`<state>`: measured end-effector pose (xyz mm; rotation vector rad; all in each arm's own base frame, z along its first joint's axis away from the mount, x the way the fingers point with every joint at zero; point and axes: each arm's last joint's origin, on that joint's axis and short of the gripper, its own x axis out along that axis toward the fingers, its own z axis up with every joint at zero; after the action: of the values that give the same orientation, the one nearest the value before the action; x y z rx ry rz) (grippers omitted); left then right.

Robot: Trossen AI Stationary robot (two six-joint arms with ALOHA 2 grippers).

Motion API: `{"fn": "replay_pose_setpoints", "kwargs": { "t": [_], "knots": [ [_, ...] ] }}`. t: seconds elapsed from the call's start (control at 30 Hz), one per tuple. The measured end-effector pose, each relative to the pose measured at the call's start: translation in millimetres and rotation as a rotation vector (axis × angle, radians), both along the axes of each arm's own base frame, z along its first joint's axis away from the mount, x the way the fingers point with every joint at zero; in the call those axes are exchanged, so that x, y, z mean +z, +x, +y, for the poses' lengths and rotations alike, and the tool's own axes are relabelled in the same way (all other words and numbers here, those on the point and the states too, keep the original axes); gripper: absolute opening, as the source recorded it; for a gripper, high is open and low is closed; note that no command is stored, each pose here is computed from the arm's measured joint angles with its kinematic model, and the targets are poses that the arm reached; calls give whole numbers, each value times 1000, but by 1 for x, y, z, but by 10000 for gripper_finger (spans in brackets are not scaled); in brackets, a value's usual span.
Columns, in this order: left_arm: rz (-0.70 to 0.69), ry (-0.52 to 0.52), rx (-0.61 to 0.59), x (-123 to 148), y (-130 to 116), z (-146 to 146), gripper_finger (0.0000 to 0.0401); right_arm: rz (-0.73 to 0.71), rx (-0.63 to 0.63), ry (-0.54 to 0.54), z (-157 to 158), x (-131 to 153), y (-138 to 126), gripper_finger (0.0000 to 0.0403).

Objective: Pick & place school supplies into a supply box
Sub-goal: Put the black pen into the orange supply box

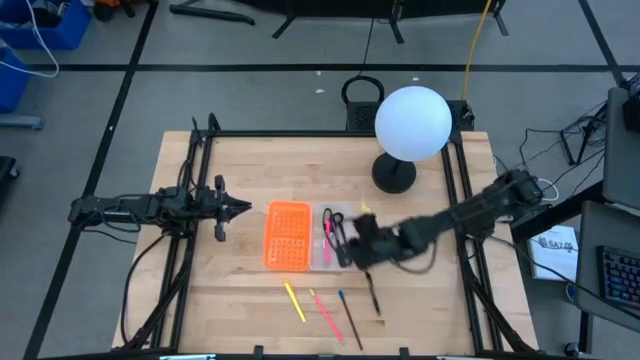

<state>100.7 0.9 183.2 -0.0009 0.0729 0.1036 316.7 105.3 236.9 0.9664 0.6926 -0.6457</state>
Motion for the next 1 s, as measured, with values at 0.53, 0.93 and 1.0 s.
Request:
{"fn": "replay_pose_setpoints", "kwargs": {
  "t": [0.53,0.93,1.0],
  "knots": [
    [9,50,-1,0,0,0,44,8,59,176,-64,-64,63,19],
    [12,49,6,-1,0,0,44,10,-8,177,-70,-70,66,24],
    [12,48,6,-1,0,0,44,15,-8,174,-71,-71,65,24]
  ]
}}
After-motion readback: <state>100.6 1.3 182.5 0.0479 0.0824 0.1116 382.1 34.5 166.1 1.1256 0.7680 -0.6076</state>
